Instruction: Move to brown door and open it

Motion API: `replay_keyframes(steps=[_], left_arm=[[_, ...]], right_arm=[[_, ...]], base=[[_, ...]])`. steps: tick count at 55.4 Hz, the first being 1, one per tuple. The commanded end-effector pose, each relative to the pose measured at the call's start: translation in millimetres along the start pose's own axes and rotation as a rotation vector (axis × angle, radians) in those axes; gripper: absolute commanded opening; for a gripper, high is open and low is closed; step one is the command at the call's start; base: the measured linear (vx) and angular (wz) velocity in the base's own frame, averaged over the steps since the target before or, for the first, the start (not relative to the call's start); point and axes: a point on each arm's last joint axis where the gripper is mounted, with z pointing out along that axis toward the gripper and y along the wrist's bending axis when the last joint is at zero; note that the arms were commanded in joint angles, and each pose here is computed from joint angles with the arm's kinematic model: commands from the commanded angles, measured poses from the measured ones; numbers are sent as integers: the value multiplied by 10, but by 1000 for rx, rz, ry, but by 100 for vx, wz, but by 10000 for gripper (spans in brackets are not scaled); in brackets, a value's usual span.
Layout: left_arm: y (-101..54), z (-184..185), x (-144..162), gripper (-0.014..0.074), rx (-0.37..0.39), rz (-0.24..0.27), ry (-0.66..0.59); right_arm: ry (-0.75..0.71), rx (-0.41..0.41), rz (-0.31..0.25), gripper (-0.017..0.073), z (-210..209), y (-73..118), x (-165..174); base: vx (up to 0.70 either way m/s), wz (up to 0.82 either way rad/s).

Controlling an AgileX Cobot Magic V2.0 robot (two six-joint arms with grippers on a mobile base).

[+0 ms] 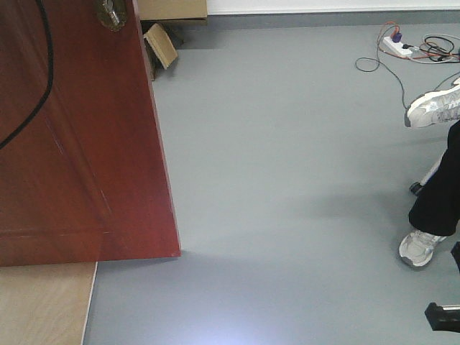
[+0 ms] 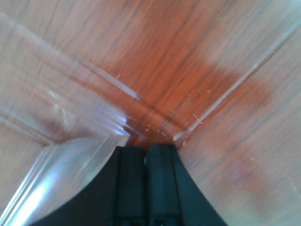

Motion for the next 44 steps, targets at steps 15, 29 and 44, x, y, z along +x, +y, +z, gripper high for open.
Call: replay_keyframes(steps=[15,29,44], left_arm=[[-205,-248,-89,-3,1,58,30],[-537,-846,-228,-3,72,479,93],[-597,-1579,-146,-3,231,596,-164]], right_arm=[[-91,8,-12,0,-8,-5,-67],[-91,8,-12,0,-8,-5,-67],[-91,8,-12,0,-8,-5,-67]], base=[[0,0],[0,0],[0,0]])
